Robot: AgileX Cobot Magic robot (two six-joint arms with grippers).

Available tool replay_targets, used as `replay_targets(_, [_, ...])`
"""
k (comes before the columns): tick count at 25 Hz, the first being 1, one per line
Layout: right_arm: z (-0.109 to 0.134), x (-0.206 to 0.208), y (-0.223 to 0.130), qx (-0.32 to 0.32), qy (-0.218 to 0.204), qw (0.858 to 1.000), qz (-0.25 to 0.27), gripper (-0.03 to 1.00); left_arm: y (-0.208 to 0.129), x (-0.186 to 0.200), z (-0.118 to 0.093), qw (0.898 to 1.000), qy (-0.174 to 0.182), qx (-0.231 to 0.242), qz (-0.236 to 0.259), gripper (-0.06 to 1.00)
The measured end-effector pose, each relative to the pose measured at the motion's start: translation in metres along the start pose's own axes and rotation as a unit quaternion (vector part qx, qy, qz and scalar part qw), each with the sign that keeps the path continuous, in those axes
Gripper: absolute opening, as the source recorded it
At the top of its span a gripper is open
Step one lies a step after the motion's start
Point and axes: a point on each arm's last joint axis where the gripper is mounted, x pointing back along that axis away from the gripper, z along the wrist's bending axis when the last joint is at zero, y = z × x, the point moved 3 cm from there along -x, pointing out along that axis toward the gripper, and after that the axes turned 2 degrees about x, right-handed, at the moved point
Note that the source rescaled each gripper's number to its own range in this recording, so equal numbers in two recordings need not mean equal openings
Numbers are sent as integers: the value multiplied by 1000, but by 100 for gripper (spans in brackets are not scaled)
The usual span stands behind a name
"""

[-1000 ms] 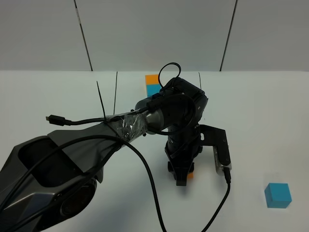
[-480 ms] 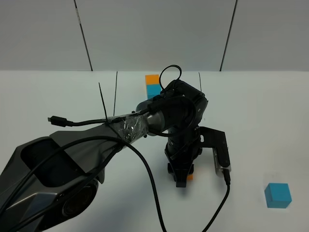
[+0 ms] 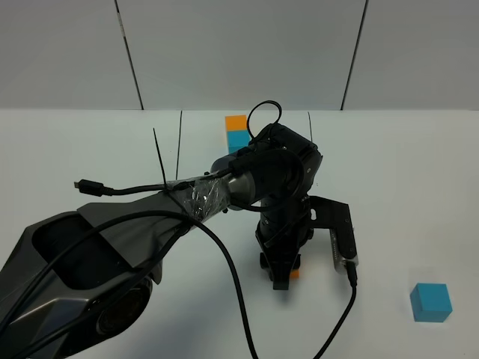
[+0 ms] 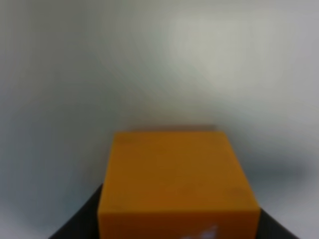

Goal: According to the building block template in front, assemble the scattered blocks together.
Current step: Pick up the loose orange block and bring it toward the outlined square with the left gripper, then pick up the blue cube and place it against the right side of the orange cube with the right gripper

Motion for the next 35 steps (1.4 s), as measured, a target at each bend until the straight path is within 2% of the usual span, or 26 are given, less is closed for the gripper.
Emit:
replay_targets(1, [0,0,0,0,0,1000,0,74,0,0,0,1000,-1,0,0,11])
replay_targets(6, [0,0,0,0,0,1000,0,74,0,0,0,1000,-1,0,1,72])
replay_targets(8, [0,0,0,0,0,1000,0,74,0,0,0,1000,-1,0,1,92])
replay_targets(10, [0,0,0,0,0,1000,0,74,0,1,0,1000,0,0,0,99])
replay_targets(14, [0,0,0,0,0,1000,0,74,-1,17,1,1000,17,9,-6,100])
replay_targets(18, [0,0,0,0,0,1000,0,74,-4,51,3,997,41,59,-30,98])
replay_targets(20, [0,0,0,0,0,1000,0,74,-11,68,9,992,52,110,-44,96])
replay_targets(22, [0,0,0,0,0,1000,0,74,-30,86,21,980,64,178,-57,94])
replay_targets(24, [0,0,0,0,0,1000,0,74,-56,103,38,963,77,250,-69,91])
replay_targets(26, [0,0,0,0,0,1000,0,74,-92,123,56,937,91,327,-82,86])
replay_targets(29, [0,0,0,0,0,1000,0,74,-149,148,70,900,106,413,-93,80])
replay_targets(33, [0,0,0,0,0,1000,0,74,-216,165,68,857,99,496,-96,73])
replay_targets(35, [0,0,0,0,0,1000,0,74,-237,165,58,844,77,522,-96,71])
